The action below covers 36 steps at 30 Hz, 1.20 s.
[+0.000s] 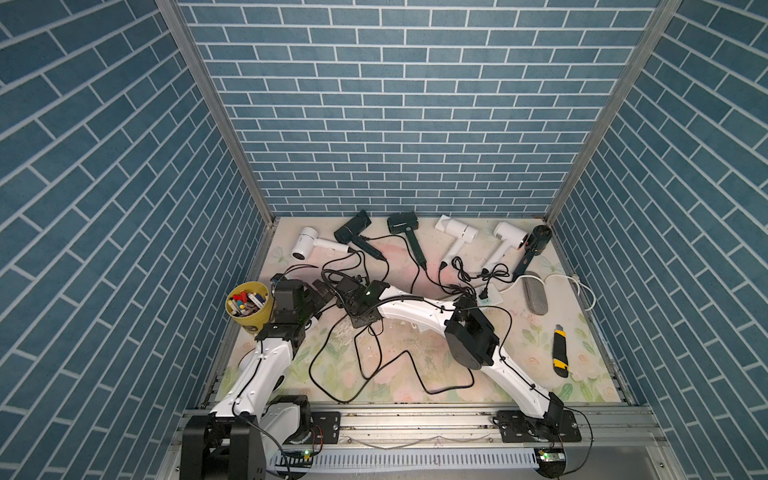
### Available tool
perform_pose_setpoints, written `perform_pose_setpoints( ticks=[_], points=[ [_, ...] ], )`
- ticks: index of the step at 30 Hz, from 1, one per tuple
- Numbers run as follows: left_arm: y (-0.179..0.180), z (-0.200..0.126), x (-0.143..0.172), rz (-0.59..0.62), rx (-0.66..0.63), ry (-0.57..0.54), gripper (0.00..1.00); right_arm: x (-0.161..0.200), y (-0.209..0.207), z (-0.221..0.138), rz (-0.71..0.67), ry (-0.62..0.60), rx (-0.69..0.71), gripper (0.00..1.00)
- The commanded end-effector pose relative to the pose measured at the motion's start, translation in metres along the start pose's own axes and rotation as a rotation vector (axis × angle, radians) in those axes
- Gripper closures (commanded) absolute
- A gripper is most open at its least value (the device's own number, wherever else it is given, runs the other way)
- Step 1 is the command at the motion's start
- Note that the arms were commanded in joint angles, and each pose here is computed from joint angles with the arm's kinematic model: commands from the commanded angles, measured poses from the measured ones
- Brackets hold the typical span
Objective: Charge the blow dryers
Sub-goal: Pick up the plug from the center of the board.
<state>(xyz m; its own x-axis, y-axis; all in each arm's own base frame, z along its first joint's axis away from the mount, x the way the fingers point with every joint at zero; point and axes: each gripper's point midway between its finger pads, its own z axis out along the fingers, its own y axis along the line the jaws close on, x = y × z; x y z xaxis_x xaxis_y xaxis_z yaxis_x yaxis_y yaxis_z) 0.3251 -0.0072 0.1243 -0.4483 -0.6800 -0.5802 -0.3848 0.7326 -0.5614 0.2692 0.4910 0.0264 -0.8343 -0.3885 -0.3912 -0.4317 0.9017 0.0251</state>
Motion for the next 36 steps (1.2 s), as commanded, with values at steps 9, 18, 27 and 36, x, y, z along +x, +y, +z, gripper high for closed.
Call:
perform_pose_setpoints(
  ticks=[9,18,27,36],
  points=[
    [-0.006,-0.004,0.006,-0.006,0.071,0.009,0.01,-0.018,-0.02,-0.038,-0.029,-0.129,0.006,1.0],
    [-0.021,-0.003,0.01,0.004,0.164,0.02,0.01,-0.031,-0.067,-0.118,-0.066,-0.317,-0.058,1.0],
    [-0.034,0.003,0.017,0.027,0.219,0.046,0.01,-0.011,-0.131,-0.168,-0.056,-0.362,-0.099,1.0],
    [-0.049,0.01,0.03,0.091,0.241,0.08,0.01,0.05,-0.193,-0.168,-0.065,-0.289,-0.082,1.0]
  ],
)
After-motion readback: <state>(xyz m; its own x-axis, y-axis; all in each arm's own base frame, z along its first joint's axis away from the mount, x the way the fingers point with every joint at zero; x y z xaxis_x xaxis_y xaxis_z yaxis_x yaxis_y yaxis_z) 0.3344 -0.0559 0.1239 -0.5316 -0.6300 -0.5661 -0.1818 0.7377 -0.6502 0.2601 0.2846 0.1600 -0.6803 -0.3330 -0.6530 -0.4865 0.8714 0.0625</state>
